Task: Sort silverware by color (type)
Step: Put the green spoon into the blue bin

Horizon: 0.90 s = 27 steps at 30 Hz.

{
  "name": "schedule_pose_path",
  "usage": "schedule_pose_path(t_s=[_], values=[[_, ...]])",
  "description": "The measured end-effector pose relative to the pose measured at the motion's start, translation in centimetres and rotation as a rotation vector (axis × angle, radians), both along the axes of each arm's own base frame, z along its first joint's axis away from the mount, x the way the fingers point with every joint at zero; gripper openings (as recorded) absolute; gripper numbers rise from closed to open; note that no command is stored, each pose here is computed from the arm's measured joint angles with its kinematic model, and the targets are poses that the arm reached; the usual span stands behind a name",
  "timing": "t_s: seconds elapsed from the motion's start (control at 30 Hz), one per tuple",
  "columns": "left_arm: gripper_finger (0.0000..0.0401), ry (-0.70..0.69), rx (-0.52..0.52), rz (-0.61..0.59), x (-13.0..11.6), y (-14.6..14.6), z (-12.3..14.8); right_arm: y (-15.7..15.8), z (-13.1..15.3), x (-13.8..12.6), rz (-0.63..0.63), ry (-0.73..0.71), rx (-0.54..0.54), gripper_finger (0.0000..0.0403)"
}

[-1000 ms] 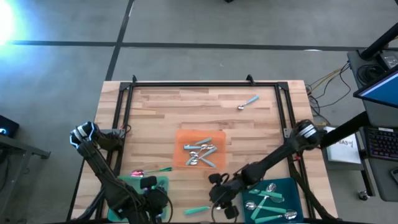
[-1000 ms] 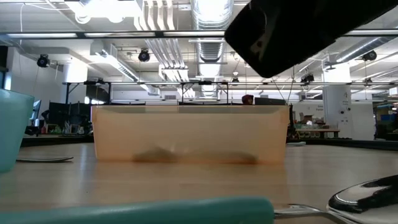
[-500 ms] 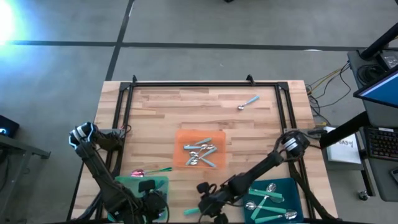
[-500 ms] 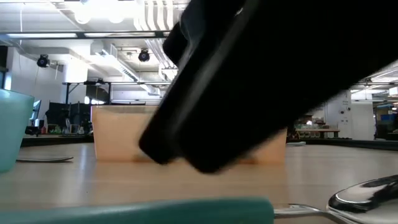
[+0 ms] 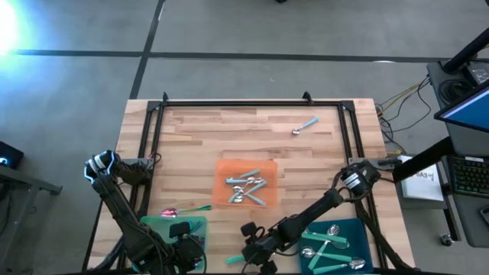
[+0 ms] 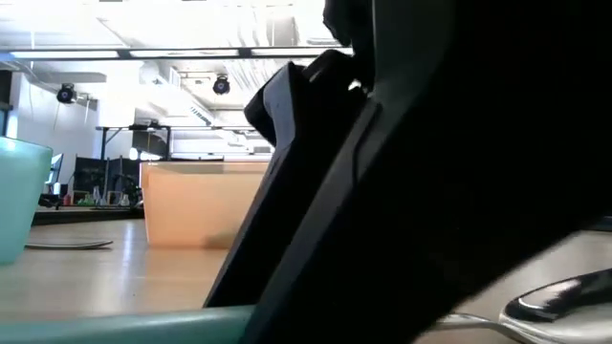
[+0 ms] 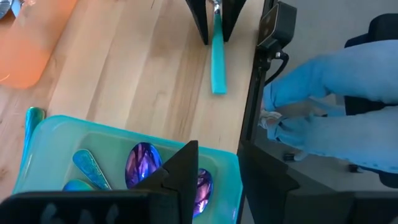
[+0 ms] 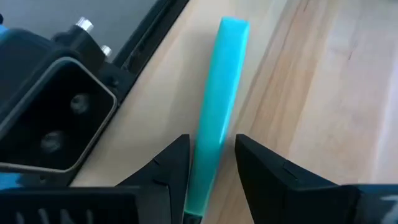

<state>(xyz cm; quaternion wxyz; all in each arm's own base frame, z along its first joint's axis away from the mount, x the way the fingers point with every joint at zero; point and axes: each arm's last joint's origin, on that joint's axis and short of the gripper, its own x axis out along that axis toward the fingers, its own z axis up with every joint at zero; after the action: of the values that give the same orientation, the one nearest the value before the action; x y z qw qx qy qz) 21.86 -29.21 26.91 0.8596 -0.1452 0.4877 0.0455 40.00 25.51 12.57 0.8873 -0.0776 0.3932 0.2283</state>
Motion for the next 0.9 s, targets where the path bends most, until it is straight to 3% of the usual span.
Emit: schedule_pose_path(t_s=[0.2, 0.43, 0.57, 0.77, 0.9], values=[[0.0098, 0.001, 0.002, 0.000, 0.0, 0.0, 0.0, 0.0, -0.4, 0.0, -0.032, 0.024, 0.016, 0.0116], [0.0098, 0.000, 0.001, 0.001, 0.0, 0.0, 0.0, -0.5, -0.6, -0.2, -0.064, 0.092, 0.000, 0.0037], [0.0098, -0.001, -0.003, 0.004, 0.0, 0.0, 0.0, -1.0, -0.2, -0.5, -0.105, 0.140, 0.016, 0.0037], [0.0098, -0.001, -0.003, 0.004, 0.0, 0.0, 0.0, -2.1, 2.5, -1.9, -0.113, 0.211, -0.043, 0.0037], [0.0098, -0.012, 0.009, 0.005, 0.1, 0.1, 0.0, -2.8, 5.5, -2.7, -0.145, 0.174, -0.070, 0.0037]])
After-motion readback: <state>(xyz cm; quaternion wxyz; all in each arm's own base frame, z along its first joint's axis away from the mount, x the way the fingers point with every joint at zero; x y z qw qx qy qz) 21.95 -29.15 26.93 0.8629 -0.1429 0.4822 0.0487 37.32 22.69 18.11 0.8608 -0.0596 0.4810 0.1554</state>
